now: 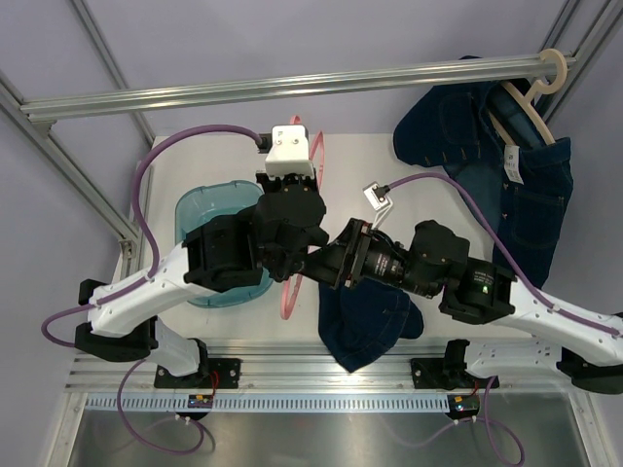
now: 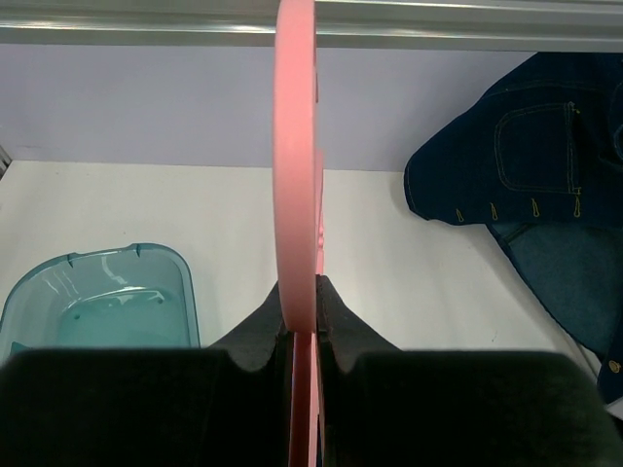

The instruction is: Remove the skirt from the hanger

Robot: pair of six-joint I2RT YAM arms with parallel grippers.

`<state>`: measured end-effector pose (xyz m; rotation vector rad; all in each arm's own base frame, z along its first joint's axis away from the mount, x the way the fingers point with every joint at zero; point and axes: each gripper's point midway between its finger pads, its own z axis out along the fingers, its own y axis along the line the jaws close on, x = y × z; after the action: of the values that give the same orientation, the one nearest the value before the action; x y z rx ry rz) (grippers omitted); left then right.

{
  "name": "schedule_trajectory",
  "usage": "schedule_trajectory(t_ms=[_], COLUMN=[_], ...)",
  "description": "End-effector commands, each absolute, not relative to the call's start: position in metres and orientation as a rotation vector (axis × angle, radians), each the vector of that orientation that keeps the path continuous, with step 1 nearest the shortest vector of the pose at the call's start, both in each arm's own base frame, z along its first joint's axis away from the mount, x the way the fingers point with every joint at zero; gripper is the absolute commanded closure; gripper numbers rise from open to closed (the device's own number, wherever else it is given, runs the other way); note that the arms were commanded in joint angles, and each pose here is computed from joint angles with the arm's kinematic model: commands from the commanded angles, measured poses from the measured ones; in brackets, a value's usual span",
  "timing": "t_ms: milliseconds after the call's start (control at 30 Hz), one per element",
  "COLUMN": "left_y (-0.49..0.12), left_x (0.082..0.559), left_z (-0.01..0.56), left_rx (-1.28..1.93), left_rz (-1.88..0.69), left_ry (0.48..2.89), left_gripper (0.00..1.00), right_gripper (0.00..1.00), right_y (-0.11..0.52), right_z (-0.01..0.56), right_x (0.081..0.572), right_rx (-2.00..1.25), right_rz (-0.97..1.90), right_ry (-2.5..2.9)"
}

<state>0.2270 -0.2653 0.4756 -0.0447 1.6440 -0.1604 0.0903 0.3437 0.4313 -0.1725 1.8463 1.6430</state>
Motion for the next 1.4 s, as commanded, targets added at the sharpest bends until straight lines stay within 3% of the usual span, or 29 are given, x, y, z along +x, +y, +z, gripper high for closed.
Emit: schedule_trajectory(t_ms=[0, 433, 1067, 1100, 1200, 1367], left_y=[-0.257, -0.249, -0.259, -0.259, -0.259, -0.257], left_x=[0.226, 0.225, 0.222, 0.223, 0.222, 0.222], left_z=[0.496, 0.496, 0.496, 0.495, 0.496, 0.493], left_rx=[-0.15, -0.166, -0.143, -0.144, -0.143, -0.143], left_rz=[-0.201, -0.181, -0.169, -0.168, -0.172, -0.164], left_ry=[1.601, 1.59, 1.587, 1.587, 1.587, 1.59], left_gripper=[1.0, 1.0, 1.0, 1.0, 1.0, 1.0], right_gripper=[0.36, 0.39, 0.38, 0.41, 0.6, 0.59], right_y=[0.333, 0.318, 0.347, 0.349, 0.35, 0.35], right_z=[0.478, 0.484, 0.482, 0.482, 0.48, 0.484], right_x=[0.089, 0.08, 0.07, 0.07, 0.07, 0.069], right_rx=[-0.13, -0.093, -0.162, -0.165, -0.164, -0.151], right_rz=[1.703, 1.723, 1.771, 1.772, 1.776, 1.804], right_ry=[1.685, 1.659, 1.69, 1.692, 1.687, 1.666])
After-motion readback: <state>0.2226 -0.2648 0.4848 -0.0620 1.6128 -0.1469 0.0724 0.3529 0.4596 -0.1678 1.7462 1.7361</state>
